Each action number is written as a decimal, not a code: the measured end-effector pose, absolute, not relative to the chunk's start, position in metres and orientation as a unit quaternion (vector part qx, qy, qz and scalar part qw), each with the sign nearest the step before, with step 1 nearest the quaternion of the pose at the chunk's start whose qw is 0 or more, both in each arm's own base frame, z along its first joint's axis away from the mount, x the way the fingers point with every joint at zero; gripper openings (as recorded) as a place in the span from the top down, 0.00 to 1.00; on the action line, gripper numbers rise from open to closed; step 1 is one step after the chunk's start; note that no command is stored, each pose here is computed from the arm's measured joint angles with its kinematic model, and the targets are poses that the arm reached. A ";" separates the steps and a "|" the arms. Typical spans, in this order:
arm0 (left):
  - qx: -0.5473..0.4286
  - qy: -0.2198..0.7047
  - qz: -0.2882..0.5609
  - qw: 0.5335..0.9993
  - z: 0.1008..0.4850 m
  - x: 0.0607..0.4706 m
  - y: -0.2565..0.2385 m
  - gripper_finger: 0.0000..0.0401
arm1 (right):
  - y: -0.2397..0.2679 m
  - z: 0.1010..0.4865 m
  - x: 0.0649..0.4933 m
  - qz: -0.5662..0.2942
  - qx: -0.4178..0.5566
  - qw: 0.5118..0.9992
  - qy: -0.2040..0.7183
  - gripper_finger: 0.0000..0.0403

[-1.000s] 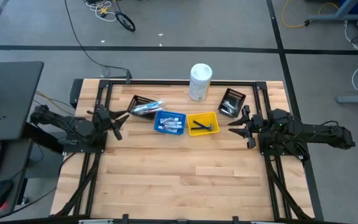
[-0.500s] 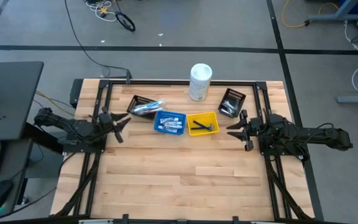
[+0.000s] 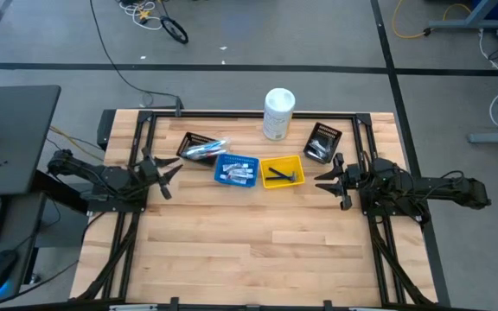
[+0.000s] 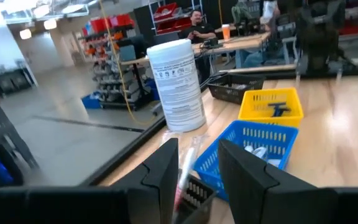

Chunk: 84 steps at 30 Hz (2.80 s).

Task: Pick & Place Travel size toiletries
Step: Return to Home Position

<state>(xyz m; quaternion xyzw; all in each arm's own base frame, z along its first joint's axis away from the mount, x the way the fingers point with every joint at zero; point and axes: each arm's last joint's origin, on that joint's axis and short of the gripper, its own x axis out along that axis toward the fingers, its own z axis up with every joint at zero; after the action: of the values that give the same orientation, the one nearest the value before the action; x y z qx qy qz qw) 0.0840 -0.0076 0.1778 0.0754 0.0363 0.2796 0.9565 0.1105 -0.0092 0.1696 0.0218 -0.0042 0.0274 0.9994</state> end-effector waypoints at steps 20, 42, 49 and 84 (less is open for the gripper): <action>0.167 0.063 0.275 0.945 0.178 0.084 -0.008 0.70 | -0.009 0.170 0.111 0.027 0.022 0.999 -0.004 0.73; 0.166 0.063 0.275 0.945 0.178 0.084 -0.008 0.70 | -0.009 0.170 0.111 0.027 0.022 0.999 -0.004 0.73; 0.166 0.063 0.275 0.945 0.178 0.084 -0.008 0.70 | -0.009 0.170 0.111 0.027 0.022 0.999 -0.004 0.73; 0.166 0.063 0.275 0.945 0.178 0.084 -0.008 0.70 | -0.009 0.170 0.111 0.027 0.022 0.999 -0.005 0.73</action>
<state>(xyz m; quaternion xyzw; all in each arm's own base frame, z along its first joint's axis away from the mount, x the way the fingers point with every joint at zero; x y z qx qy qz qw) 0.0839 -0.0075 0.1781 0.1660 0.0627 0.2747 0.9450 0.1105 -0.0092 0.1700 0.0218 -0.0046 0.0272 0.9994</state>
